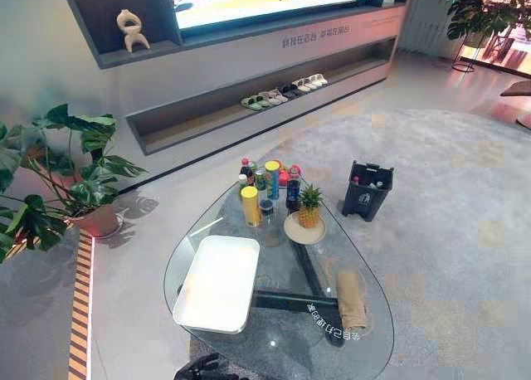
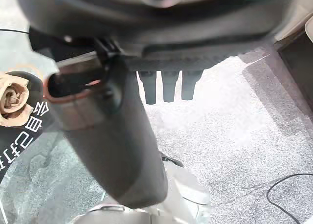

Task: Wipe the table with a cloth and put it in the basket.

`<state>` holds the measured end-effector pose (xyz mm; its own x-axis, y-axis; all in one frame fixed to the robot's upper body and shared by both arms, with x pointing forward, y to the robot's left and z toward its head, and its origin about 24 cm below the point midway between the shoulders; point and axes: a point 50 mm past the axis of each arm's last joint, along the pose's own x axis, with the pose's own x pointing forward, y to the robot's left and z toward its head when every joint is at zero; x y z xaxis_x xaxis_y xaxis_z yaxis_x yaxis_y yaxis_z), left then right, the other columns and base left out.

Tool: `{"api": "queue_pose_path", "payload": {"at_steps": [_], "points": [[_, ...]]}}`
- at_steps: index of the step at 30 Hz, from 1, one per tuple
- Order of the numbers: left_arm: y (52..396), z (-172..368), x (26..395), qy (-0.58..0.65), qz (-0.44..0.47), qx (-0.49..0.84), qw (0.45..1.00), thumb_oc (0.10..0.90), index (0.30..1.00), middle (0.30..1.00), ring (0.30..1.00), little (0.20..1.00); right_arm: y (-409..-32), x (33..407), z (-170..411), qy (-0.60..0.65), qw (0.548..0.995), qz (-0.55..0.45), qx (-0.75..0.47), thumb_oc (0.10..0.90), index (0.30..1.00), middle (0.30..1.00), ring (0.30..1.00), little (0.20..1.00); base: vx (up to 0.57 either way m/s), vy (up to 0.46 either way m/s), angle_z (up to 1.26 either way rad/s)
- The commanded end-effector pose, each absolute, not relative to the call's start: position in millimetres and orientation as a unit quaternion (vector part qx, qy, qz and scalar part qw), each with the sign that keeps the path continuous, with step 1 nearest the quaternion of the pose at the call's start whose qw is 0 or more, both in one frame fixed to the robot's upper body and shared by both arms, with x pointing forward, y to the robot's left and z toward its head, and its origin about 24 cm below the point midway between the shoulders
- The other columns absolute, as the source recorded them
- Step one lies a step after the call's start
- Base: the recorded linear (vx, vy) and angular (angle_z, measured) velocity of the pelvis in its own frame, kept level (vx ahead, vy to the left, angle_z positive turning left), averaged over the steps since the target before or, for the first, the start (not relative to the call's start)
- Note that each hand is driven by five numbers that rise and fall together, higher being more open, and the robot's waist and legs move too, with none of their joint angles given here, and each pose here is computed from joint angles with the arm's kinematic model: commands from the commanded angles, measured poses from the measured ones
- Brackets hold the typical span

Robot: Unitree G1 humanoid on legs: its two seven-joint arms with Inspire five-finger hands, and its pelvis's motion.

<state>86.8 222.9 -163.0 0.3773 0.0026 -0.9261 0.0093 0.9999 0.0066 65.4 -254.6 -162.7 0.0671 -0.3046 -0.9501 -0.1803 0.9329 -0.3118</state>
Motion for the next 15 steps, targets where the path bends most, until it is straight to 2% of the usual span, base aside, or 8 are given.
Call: {"api": "queue_pose_path", "payload": {"at_steps": [1,15], "points": [[225.4,-153.3,126.1,0.522,-0.015,0.033,0.852,0.8,0.9,0.9,0.9,0.9,-259.6,89.9,-156.6,0.668,0.715,-0.057,-0.197,0.8,0.9,0.9,0.9,0.9,-0.12,-0.132,-0.8],[226.3,-152.2,128.5,0.518,-0.013,0.025,0.855,0.8,0.9,0.9,0.9,0.9,-260.4,91.3,-156.1,0.667,0.716,-0.055,-0.198,0.8,0.9,0.9,0.9,0.9,0.0,0.0,0.0]]}}
